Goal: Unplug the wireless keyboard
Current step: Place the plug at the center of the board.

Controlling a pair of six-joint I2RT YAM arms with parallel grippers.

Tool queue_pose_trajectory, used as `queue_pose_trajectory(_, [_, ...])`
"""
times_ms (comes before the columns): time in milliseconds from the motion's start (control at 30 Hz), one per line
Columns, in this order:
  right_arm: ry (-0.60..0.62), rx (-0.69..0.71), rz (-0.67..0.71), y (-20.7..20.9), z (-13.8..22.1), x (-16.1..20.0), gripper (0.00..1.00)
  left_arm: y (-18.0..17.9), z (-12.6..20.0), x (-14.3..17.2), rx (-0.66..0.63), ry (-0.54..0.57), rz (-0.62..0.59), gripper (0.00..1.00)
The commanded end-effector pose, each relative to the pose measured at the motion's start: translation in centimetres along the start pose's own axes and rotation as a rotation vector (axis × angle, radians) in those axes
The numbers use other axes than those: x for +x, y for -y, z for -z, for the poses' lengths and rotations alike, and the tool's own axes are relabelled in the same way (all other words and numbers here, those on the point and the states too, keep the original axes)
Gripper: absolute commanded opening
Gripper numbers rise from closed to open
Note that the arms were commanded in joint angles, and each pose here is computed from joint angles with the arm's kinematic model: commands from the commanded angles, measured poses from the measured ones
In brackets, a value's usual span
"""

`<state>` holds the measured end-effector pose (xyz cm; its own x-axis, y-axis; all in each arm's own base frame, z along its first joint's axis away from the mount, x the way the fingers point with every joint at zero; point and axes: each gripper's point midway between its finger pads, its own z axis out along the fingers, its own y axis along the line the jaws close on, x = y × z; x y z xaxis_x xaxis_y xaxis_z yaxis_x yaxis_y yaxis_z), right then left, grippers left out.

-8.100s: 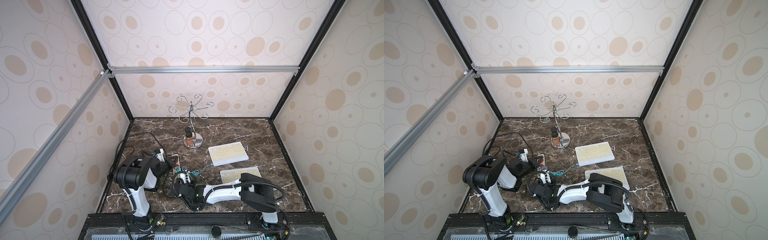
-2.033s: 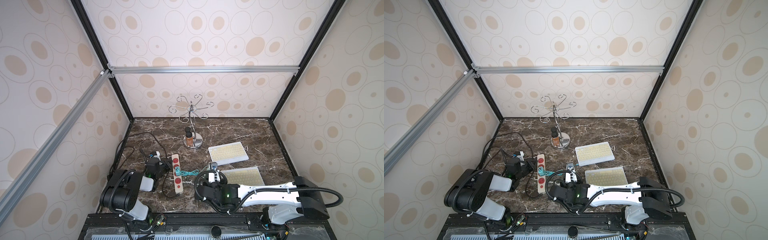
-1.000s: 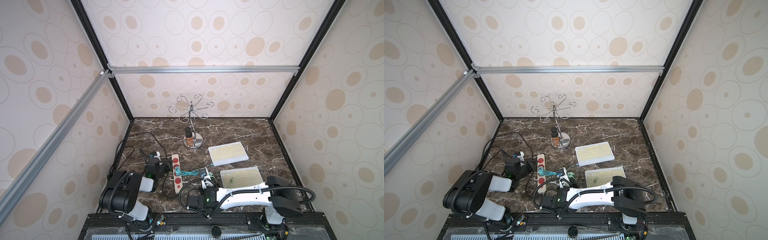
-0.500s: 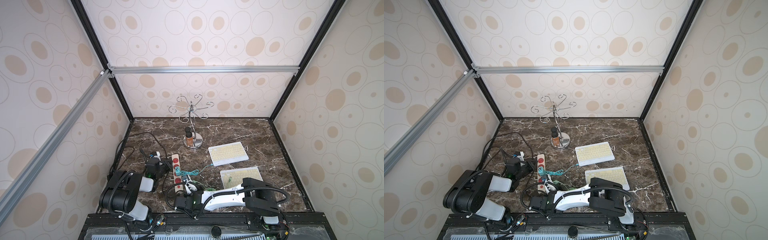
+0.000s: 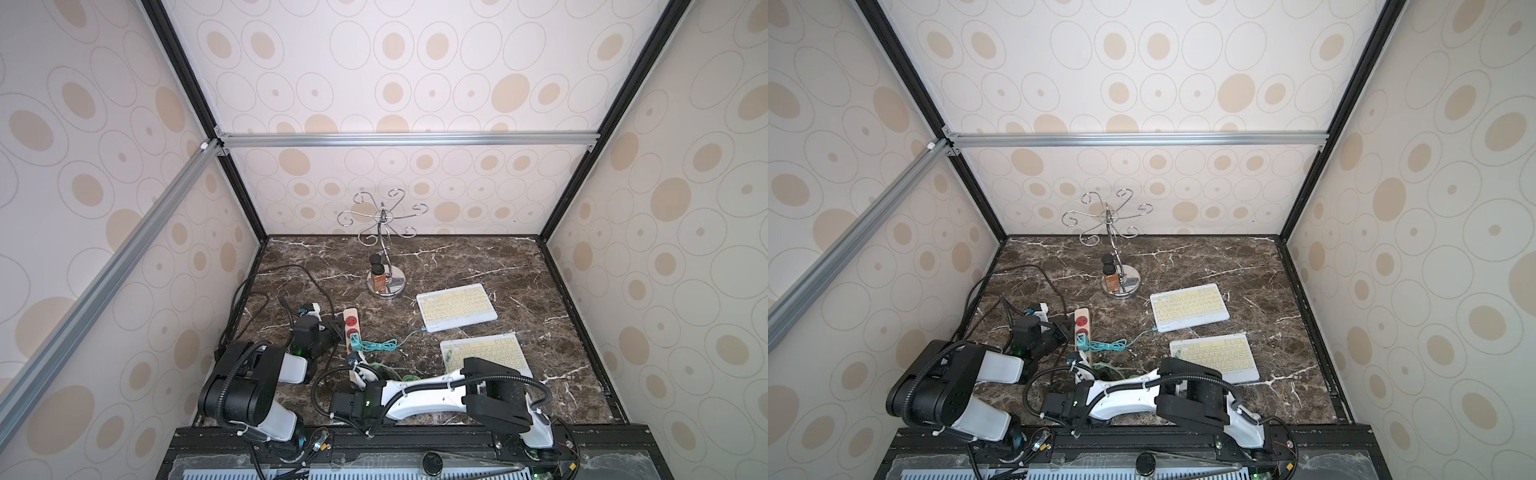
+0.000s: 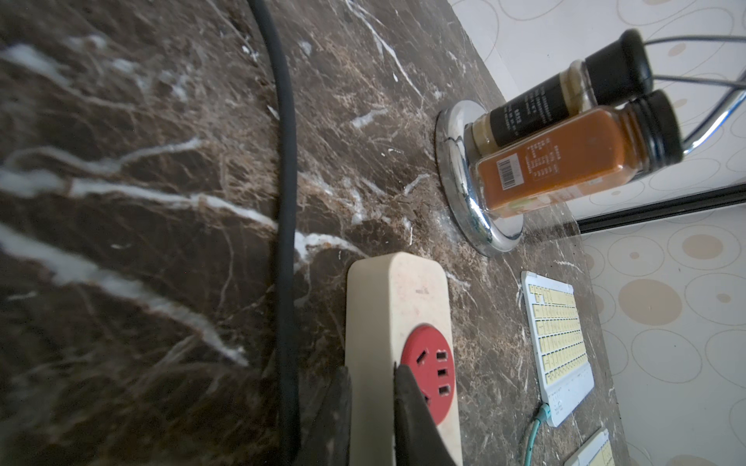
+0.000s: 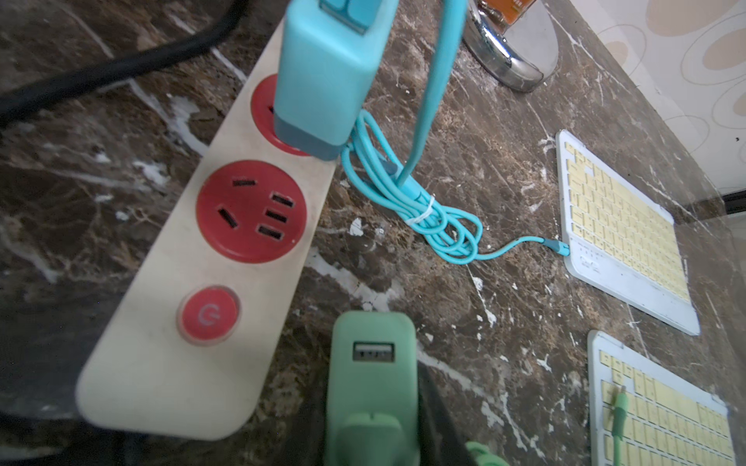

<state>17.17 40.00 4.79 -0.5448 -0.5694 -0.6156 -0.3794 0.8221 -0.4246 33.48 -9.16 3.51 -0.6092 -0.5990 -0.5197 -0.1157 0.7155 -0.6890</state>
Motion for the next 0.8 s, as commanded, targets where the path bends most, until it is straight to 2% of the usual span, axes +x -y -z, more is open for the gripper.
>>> queue_pose_trajectory(0, [-0.061,0.058,0.089,1.3,-0.1,1.7,0.11,-1.8,-0.2,1.9,-0.063,-0.065,0.012,0.2])
queue_pose_trajectory(167, [-0.084,0.055,0.146,2.0,0.8,2.4,0.17,-1.9,-0.3,2.0,-0.063,-0.071,0.017,0.19])
queue_pose_trajectory(400, [-0.11,0.01,0.242,-0.3,1.4,3.9,0.28,-1.9,-0.3,2.0,-0.066,-0.069,0.014,0.2])
queue_pose_trajectory(633, [-0.147,-0.036,0.258,-2.0,1.1,4.8,0.3,-2.0,-0.3,2.1,-0.066,-0.072,0.015,0.2])
queue_pose_trajectory(767, [-0.153,-0.073,0.244,-2.6,1.2,4.9,0.38,-1.9,-0.3,2.1,-0.064,-0.074,0.017,0.2])
